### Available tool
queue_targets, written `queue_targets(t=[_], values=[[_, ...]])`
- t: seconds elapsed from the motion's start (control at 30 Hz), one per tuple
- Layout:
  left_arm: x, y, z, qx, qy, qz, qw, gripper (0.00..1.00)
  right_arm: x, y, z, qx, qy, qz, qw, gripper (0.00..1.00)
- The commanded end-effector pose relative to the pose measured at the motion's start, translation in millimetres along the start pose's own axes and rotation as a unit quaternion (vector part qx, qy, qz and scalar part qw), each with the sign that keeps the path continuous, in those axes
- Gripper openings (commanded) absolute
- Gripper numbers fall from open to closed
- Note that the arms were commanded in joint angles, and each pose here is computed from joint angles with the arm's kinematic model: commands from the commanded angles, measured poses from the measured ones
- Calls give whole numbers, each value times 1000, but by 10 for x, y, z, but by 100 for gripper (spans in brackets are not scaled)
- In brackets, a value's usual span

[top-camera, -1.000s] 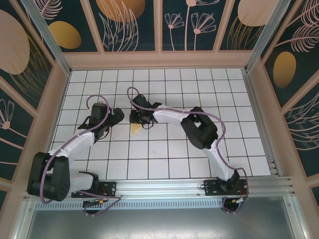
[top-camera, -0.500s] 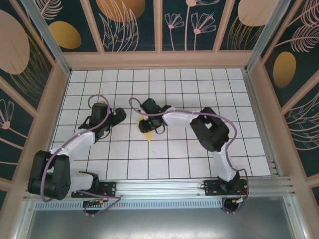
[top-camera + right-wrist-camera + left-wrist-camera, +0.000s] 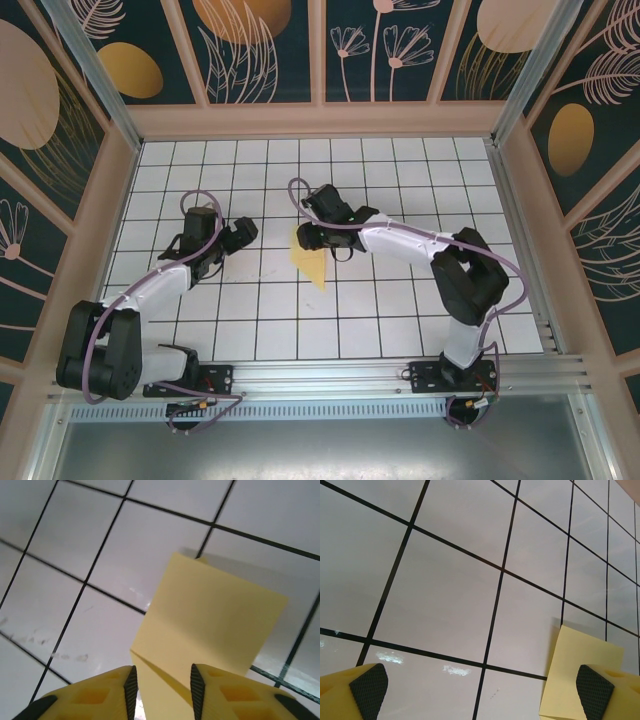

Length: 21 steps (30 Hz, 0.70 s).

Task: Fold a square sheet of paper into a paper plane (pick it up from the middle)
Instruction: Move the paper to the center of the table.

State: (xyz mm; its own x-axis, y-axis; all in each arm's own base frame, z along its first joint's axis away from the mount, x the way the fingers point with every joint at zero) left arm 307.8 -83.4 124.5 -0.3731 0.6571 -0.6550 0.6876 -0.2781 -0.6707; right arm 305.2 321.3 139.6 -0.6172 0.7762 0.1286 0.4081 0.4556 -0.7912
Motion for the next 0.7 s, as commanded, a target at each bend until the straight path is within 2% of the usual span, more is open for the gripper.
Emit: queue_targets(t=[0.0,0.13,0.27,0.4,0.67], values=[[-9,29,38,14,5,19,1000,98,-175,90,79,8,133,60,989,31],[-31,42,72,26,3,31,999,98,-134,122,117,8,191,50,980,25],[-24,74,108,36,-1,37,999,98,-263,211,203,15,234,86,968,21],[-15,90,128,42,-2,38,998,98,-455,353,226,25,232,126,964,18],[-11,90,152,47,-3,44,998,98,-521,642,94,32,178,95,979,10]])
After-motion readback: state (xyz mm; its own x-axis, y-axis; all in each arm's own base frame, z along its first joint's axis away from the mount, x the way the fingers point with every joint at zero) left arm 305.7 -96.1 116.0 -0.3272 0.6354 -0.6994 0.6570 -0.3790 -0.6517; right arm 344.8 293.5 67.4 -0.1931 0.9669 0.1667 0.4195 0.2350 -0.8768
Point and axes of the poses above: each hand's point on the last joint's axis, 136 mm out from that joint toward the fingers, its own y axis out along the fingers, its own x axis along the line the jaws close on, z = x × y, the point moved 5 cm from there along -y, back along the fingers, and after that the axes turned 15 degrees about -y, right-handed, at the moved point
